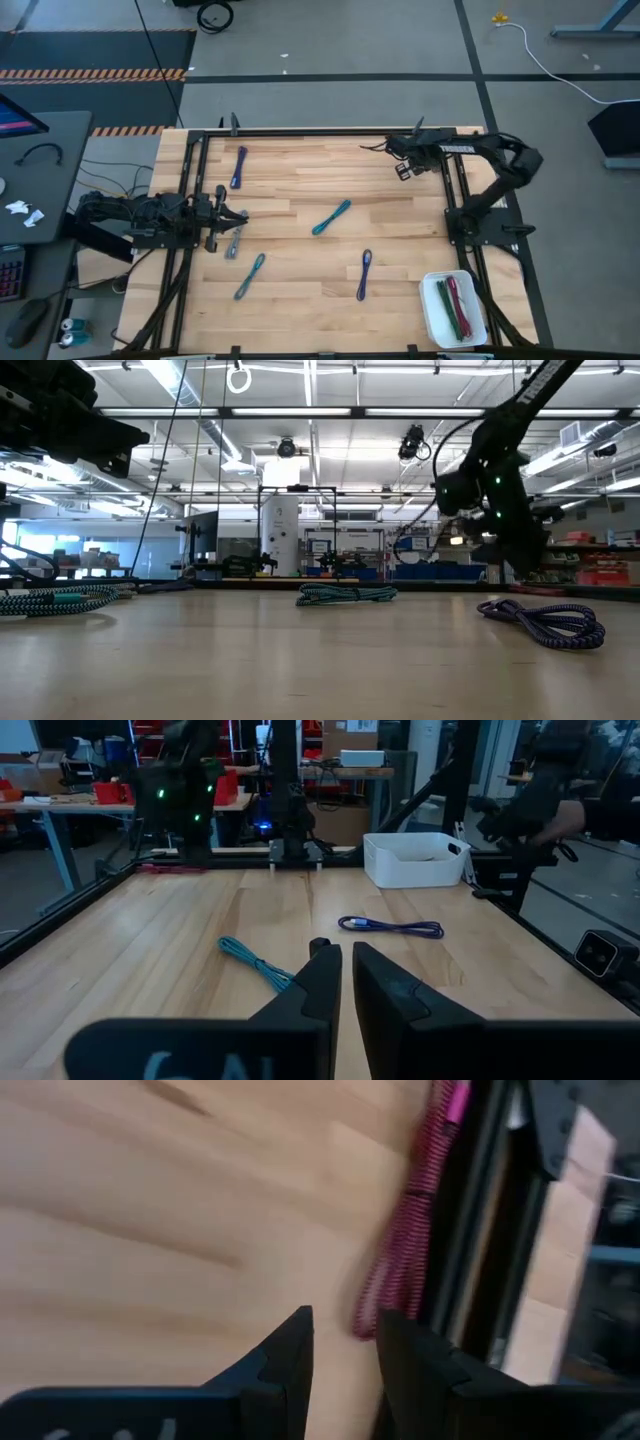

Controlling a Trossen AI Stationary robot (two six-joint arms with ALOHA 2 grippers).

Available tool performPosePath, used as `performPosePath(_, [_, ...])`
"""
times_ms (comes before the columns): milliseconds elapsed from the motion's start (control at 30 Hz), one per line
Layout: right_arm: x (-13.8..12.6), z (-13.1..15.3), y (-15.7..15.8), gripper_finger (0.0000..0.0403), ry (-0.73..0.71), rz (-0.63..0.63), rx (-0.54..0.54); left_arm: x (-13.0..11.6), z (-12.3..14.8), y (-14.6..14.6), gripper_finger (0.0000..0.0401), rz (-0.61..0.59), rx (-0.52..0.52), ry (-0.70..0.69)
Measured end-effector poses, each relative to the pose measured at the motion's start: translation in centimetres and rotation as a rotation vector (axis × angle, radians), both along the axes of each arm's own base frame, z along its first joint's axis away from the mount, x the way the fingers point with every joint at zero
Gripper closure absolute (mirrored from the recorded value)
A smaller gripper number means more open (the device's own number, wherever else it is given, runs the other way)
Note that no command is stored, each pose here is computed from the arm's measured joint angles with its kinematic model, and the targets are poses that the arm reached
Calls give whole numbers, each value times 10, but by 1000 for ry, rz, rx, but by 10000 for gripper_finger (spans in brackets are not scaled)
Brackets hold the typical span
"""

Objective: Pick and place USB-C Cables
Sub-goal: Put the pink charger cable into the white bin

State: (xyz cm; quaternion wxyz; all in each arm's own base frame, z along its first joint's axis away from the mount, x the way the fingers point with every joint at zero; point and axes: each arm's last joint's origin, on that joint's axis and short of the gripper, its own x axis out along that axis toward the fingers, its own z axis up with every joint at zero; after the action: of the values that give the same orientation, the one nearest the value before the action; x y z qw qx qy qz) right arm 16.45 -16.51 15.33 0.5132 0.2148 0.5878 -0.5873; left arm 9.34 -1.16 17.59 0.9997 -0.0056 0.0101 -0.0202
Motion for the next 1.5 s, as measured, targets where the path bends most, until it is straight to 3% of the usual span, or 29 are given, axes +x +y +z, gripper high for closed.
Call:
performPosePath(167, [-5, -23, -6, 287, 178, -17, 35, 0, 0, 0, 370, 0, 0, 0])
performPosePath(433, [-8, -44, -17, 291, 268, -35, 67, 0, 0, 0, 365, 0, -1, -1])
performPosePath(567, [-9, -41, -19, 315, 270, -17, 71, 0, 0, 0, 363, -1, 0, -1])
performPosePath(767, [-11, -40, -19, 395, 285, 10, 96, 0, 0, 0, 369, -1, 0, -1])
performPosePath(1100, [-1, -40, -9, 400, 213, 115, 226, 0, 0, 0, 364, -1, -1, -1])
performPosePath(1333, [20, -12, -7, 401, 146, 163, 153, 0, 0, 0, 366, 0, 0, -1])
performPosePath(1500, [15, -6, -14, 388, 169, 118, 127, 0, 0, 0, 371, -1, 0, -1])
